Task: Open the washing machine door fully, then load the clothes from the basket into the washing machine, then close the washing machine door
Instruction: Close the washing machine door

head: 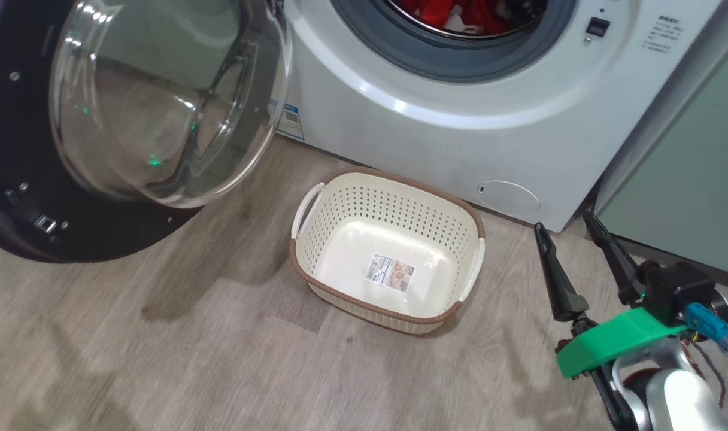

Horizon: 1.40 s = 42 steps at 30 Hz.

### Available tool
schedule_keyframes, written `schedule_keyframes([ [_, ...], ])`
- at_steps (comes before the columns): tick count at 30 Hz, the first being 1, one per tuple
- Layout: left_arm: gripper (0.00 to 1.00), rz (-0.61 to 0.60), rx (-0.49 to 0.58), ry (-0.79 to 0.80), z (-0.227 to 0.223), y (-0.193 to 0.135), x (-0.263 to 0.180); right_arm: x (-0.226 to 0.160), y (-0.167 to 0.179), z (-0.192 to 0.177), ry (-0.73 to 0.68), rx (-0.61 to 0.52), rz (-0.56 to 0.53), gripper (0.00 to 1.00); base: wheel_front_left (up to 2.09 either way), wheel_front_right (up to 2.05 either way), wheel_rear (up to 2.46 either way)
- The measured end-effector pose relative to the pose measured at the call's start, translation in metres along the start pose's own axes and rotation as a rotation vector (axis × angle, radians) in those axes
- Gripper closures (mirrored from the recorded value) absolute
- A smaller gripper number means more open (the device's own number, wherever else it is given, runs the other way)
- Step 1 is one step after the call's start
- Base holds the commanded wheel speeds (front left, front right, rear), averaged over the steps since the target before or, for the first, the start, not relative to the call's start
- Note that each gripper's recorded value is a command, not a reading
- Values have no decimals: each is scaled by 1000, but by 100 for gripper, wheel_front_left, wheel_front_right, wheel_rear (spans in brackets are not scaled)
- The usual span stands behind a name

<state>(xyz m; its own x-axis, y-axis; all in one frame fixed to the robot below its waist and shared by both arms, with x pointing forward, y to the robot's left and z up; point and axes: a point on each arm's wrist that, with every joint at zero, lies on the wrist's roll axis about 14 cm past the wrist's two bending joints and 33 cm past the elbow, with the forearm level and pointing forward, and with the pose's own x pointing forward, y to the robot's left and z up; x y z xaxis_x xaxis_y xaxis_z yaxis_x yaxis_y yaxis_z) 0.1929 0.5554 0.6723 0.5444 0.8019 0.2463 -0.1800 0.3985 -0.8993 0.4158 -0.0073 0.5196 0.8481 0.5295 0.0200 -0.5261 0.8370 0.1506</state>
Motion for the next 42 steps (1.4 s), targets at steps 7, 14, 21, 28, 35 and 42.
schedule_keyframes([
  [7, 100, 145, -80, 74, -19, 44, 8, 0, -6, -4, 13, -1, -15, 0, 0, 0, 0],
  [14, 100, 169, -73, 171, -48, 56, 8, 5, -9, -3, 5, 3, -18, 0, 0, 0, 0],
  [21, 100, 178, -89, 343, -113, 59, 4, 9, -10, -5, 11, 3, -16, 0, 0, 0, 0],
  [28, 100, 201, -90, 455, -156, 66, -4, 5, -18, -7, 17, 4, -40, 0, 0, 0, 0],
  [35, 100, 207, -102, 498, -168, 69, -8, 3, -22, -7, 18, 3, -52, 0, 0, 0, 0],
  [42, 100, 179, -168, 580, -174, 66, -25, 3, -21, -5, 13, 7, -52, 0, 0, 0, 0],
])
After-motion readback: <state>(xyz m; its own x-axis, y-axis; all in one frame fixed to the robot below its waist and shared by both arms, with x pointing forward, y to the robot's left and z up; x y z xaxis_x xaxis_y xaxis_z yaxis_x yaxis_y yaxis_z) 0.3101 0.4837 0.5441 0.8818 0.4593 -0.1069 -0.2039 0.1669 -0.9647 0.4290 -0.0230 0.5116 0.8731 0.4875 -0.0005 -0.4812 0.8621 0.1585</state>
